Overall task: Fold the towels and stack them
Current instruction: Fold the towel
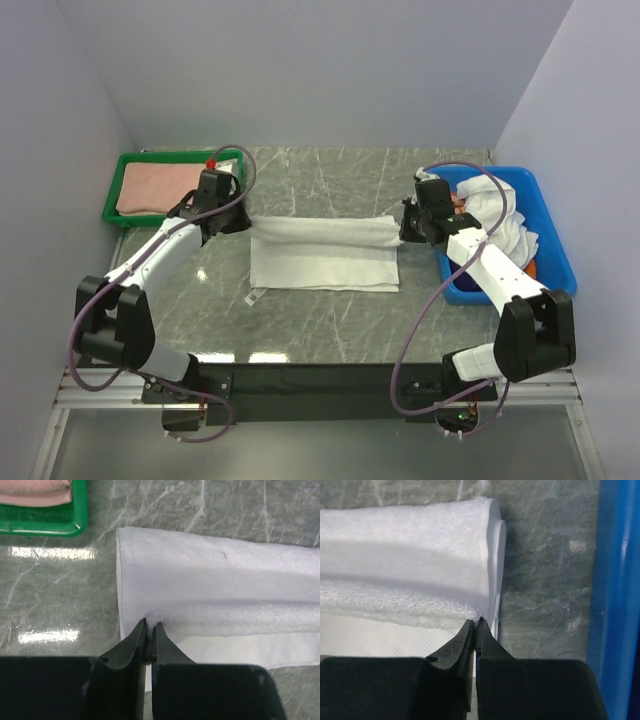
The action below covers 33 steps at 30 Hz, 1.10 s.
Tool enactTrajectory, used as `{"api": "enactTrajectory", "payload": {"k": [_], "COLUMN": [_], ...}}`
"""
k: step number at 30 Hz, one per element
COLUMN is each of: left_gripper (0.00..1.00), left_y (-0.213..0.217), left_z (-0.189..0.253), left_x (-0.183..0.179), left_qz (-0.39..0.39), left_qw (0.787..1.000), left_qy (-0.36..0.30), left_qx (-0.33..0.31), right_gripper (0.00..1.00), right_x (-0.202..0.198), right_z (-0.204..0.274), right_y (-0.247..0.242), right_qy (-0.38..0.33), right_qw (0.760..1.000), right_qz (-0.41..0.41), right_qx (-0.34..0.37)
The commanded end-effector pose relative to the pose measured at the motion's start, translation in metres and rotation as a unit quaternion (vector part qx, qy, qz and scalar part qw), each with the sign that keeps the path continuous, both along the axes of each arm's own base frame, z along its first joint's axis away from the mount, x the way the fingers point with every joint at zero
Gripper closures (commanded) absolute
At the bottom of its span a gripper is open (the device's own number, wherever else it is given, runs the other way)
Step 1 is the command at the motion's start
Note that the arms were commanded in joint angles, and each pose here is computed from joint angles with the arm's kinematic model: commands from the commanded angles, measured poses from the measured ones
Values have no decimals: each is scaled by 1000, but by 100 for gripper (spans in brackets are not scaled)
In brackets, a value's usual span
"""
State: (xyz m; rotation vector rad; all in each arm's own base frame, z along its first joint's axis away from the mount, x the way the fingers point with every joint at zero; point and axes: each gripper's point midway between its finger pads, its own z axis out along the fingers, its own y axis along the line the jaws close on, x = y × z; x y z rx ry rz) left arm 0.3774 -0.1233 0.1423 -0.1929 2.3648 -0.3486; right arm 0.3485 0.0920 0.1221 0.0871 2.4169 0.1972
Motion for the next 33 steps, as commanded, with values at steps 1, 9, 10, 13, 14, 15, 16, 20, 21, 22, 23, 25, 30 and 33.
{"api": "enactTrajectory", "payload": {"k": [1,9,10,13,14,15,16,20,21,22,23,25,30,33], "left_gripper": [99,99,99,99,99,99,99,99,99,99,99,99,99,99], "left_y": [17,15,15,16,16,17,18,16,15,15,15,16,15,15], "left_z": [3,-14,-20,-45,-56,-63,-68,-87,-88,-86,-84,-82,-62,-48], "left_x": [-14,-45,-48,-52,-52,-51,-50,-46,-46,-44,-43,-43,-33,-21], "left_qz": [24,33,33,40,42,44,48,48,48,48,49,48,43,41], "left_qw": [1000,999,999,998,997,997,997,995,995,996,996,996,998,998], "left_qy": [0,17,22,45,57,61,63,84,84,79,74,71,50,33], "left_qx": [15,-7,-8,-5,0,3,8,11,9,8,7,9,13,17], "right_gripper": [100,100,100,100,100,100,100,100,100,100,100,100,100,100], "right_x": [-4,-24,-25,-27,-27,-29,-28,-28,-29,-29,-29,-29,-20,-7], "right_z": [19,12,8,-12,-18,-26,-33,-54,-57,-61,-62,-63,-48,-27], "right_y": [-19,-17,-16,-14,-13,-12,-12,-13,-12,-12,-11,-10,-12,-14], "right_qy": [-18,-13,-8,16,23,32,38,61,65,68,69,69,53,24], "right_qw": [999,999,1000,999,999,999,999,998,998,997,997,997,998,999], "right_qz": [-29,-30,-30,-31,-31,-29,-29,-28,-26,-25,-23,-20,-23,-31], "right_qx": [-23,-4,-2,1,2,4,3,-6,-7,-7,-6,-5,-11,-17]}}
